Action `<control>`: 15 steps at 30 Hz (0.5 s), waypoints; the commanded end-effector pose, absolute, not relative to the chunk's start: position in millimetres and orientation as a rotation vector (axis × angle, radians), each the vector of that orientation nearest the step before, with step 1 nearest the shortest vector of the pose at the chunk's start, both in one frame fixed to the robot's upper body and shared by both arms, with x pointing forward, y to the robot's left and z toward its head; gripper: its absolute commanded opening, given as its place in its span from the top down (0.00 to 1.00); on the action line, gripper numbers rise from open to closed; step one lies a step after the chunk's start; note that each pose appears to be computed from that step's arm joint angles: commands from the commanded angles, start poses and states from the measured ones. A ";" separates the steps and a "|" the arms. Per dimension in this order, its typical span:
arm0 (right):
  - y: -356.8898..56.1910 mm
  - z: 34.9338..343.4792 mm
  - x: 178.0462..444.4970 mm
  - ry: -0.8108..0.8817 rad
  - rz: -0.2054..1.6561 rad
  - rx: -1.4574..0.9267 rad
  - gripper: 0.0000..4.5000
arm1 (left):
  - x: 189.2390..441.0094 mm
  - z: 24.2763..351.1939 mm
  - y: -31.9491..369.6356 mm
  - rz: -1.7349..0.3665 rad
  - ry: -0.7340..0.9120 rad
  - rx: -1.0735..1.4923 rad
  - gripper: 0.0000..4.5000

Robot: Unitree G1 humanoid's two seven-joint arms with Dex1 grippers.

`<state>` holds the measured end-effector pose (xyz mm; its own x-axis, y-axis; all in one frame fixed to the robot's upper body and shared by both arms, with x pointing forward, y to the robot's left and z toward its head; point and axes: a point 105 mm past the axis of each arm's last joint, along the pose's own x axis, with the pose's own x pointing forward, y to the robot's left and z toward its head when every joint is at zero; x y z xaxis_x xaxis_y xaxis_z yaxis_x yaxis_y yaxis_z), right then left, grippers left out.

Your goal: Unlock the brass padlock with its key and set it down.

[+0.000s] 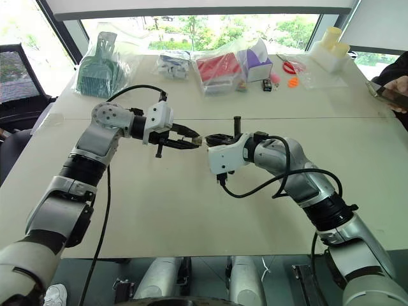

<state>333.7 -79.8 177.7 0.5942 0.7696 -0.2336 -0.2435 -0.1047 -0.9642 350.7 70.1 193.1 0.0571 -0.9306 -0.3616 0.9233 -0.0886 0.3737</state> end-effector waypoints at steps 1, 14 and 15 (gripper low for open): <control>-77.8 196.4 325.3 -0.673 0.870 -1.443 0.47 | 342.6 213.3 72.2 -1.578 -0.053 0.575 0.84; -63.1 208.2 315.4 -0.894 0.879 -1.425 0.25 | 340.4 213.9 73.3 -1.600 -0.019 0.545 0.84; -62.1 208.1 314.6 -0.902 0.884 -1.425 0.25 | 340.4 214.0 73.3 -1.600 -0.019 0.543 0.84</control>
<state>316.3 -63.6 194.7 0.4311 0.9004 -0.0588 -0.0203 -0.0554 -0.9983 342.6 73.9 198.9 -0.0023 -0.9350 -0.3547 0.9510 -0.1117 0.2884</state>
